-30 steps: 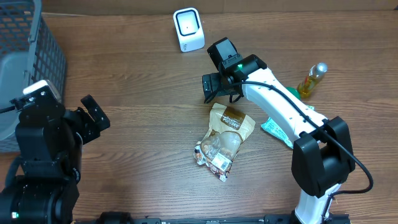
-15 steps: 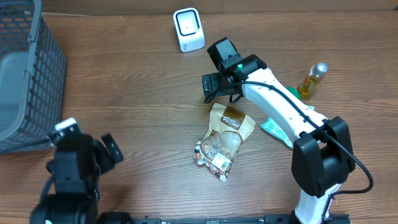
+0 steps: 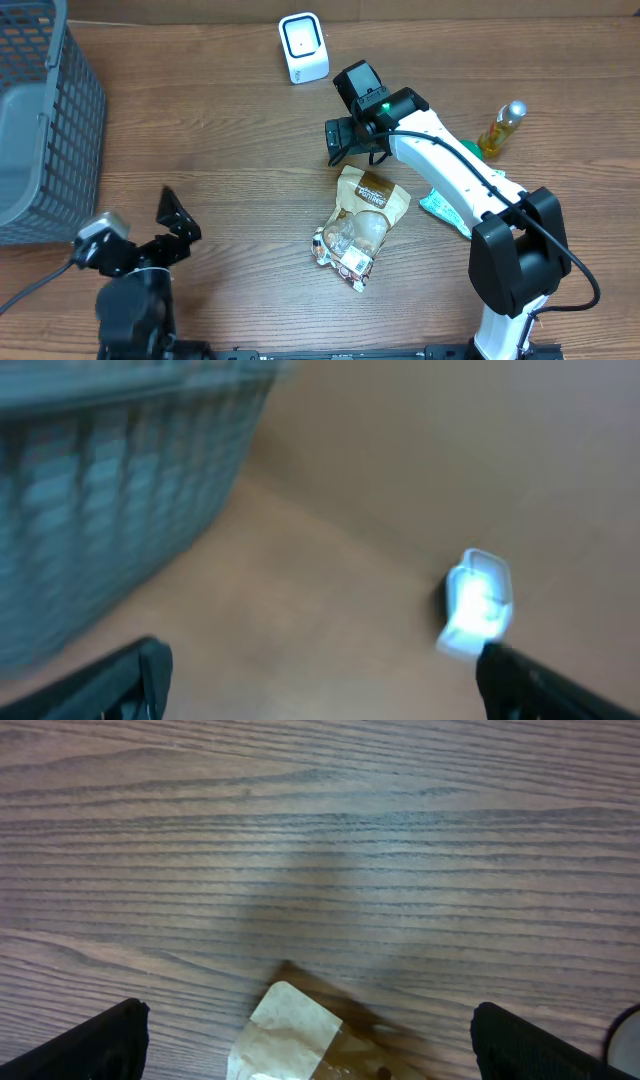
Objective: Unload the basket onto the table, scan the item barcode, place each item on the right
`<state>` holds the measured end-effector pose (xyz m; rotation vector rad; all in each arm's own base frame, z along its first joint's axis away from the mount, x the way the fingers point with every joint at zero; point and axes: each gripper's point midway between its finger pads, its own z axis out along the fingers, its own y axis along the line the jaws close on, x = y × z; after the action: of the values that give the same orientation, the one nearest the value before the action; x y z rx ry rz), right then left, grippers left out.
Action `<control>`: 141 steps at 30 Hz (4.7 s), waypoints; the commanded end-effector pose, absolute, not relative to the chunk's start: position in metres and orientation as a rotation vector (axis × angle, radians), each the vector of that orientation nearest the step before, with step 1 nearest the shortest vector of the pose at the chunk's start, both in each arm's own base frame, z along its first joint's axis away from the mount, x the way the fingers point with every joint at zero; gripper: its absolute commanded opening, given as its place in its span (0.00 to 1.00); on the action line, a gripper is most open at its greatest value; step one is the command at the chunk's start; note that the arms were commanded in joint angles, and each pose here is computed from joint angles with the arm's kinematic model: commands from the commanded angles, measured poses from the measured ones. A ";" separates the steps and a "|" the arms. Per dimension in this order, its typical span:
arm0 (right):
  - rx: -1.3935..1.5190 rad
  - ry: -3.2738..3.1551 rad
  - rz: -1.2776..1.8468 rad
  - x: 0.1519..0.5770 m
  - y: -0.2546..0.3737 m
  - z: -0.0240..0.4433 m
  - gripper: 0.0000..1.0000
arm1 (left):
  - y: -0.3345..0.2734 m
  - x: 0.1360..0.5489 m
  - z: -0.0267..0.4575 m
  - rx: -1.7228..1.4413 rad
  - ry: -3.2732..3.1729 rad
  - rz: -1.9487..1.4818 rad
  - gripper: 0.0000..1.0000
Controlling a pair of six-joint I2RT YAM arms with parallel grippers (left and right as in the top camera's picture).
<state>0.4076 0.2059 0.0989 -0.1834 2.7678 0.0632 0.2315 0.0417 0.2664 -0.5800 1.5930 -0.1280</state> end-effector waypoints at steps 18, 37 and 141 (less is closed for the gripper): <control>-0.168 2.767 0.057 0.408 0.203 0.099 1.00 | 0.024 0.203 0.317 -0.399 0.937 -0.400 1.00; -0.168 2.766 0.057 0.408 0.203 0.099 1.00 | 0.033 0.243 0.162 -0.552 1.530 -0.207 0.99; 0.257 1.776 0.311 0.177 0.013 0.314 1.00 | 0.027 0.244 0.162 -0.436 1.566 -0.145 0.99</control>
<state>0.1782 0.0164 0.3280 0.2338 1.7816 0.3155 0.2440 0.0275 0.1605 -0.4622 1.5683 -0.1651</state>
